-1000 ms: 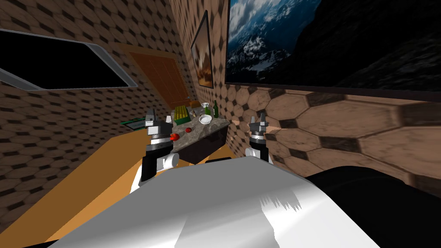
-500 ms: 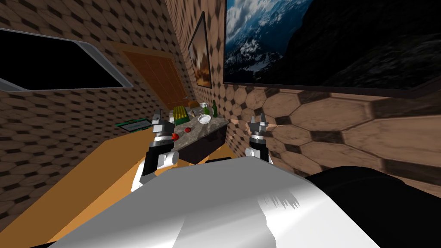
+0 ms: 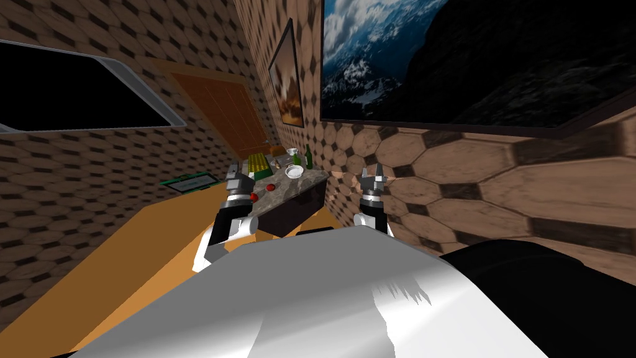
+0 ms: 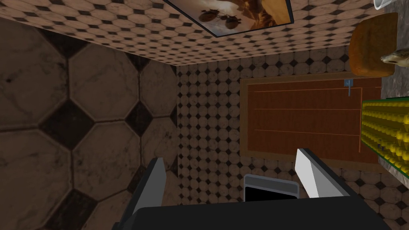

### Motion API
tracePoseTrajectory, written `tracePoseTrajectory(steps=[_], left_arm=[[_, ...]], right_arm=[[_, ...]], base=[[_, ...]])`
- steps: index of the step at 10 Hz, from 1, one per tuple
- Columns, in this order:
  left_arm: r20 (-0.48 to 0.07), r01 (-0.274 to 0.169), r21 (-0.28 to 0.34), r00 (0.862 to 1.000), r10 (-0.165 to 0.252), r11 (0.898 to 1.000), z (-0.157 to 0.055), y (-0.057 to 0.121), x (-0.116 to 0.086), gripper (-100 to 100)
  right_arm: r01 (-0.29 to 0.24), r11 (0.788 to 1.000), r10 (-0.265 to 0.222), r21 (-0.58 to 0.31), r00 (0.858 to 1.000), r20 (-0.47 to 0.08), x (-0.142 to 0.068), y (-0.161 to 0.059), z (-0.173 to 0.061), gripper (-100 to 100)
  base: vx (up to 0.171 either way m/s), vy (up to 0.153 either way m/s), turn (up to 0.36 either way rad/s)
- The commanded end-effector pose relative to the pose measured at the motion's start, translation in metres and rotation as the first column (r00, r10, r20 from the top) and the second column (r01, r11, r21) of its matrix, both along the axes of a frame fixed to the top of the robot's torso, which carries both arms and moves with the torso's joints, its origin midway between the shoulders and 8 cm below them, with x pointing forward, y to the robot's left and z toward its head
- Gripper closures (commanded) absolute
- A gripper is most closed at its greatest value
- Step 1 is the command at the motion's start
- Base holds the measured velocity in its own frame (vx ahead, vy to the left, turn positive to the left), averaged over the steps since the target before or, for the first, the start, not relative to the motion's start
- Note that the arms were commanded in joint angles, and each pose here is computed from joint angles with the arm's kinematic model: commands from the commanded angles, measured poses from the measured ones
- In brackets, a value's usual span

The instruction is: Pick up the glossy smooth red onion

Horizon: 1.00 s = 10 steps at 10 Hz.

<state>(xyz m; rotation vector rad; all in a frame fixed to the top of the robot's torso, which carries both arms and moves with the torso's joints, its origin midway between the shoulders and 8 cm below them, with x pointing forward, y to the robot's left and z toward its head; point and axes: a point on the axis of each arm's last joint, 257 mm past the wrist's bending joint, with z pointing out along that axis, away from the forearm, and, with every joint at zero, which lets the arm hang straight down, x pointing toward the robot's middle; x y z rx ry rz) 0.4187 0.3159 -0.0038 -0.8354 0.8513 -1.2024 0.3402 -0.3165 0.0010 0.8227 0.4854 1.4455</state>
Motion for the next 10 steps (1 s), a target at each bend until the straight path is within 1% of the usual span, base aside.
tracePoseTrajectory(steps=[1,2,3,4,5,6,7,8,9,10], left_arm=[[-0.028,-0.005,-0.01,1.0,0.005,1.0,-0.006,0.004,0.005,-100],[-0.061,-0.01,-0.024,0.998,0.009,1.0,-0.015,0.007,0.013,-100],[-0.072,-0.013,-0.026,0.997,0.011,1.0,-0.017,0.008,0.014,-100],[-0.104,-0.018,-0.041,0.994,0.014,0.999,-0.026,0.012,0.021,-100],[-0.116,-0.021,-0.043,0.993,0.016,0.999,-0.029,0.012,0.022,-100],[-0.155,-0.029,-0.061,0.988,0.019,0.998,-0.039,0.016,0.029,-100],[-0.16,-0.03,-0.062,0.987,0.02,0.998,-0.04,0.016,0.03,-100],[-0.191,-0.036,-0.079,0.981,0.02,0.996,-0.049,0.019,0.036,-100],[-0.205,-0.039,-0.081,0.979,0.022,0.996,-0.052,0.02,0.037,-100],[-0.238,-0.045,-0.099,0.971,0.021,0.994,-0.062,0.022,0.044,-100]], right_arm=[[0.0,1.0,0.0,0.0,1.0,0.0,0.0,0.0,0.0,0],[0.0,1.0,0.0,0.0,1.0,0.0,0.0,0.0,0.0,0],[0.0,1.0,0.0,0.0,1.0,0.0,0.0,0.0,0.0,0],[0.0,1.0,0.0,0.0,1.0,0.0,0.0,0.0,0.0,0],[0.0,1.0,0.0,0.0,1.0,0.0,0.0,0.0,0.0,0],[0.0,1.0,0.0,0.0,1.0,0.0,0.0,0.0,0.0,0],[0.0,1.0,0.0,0.0,1.0,0.0,0.0,0.0,0.0,0],[0.0,1.0,0.0,0.0,1.0,0.0,0.0,0.0,0.0,0],[0.0,1.0,0.0,0.0,1.0,0.0,0.0,0.0,0.0,0],[0.0,1.0,0.0,0.0,1.0,0.0,0.0,0.0,0.0,0]], base=[[-0.019,0.02,-0.028],[-0.027,0.027,-0.054],[-0.023,0.021,-0.035],[-0.022,0.027,-0.063],[-0.019,0.023,-0.036],[-0.019,0.025,-0.054],[-0.017,0.023,-0.035],[-0.017,0.023,-0.059],[-0.015,0.024,-0.031],[-0.025,0.024,-0.054]])
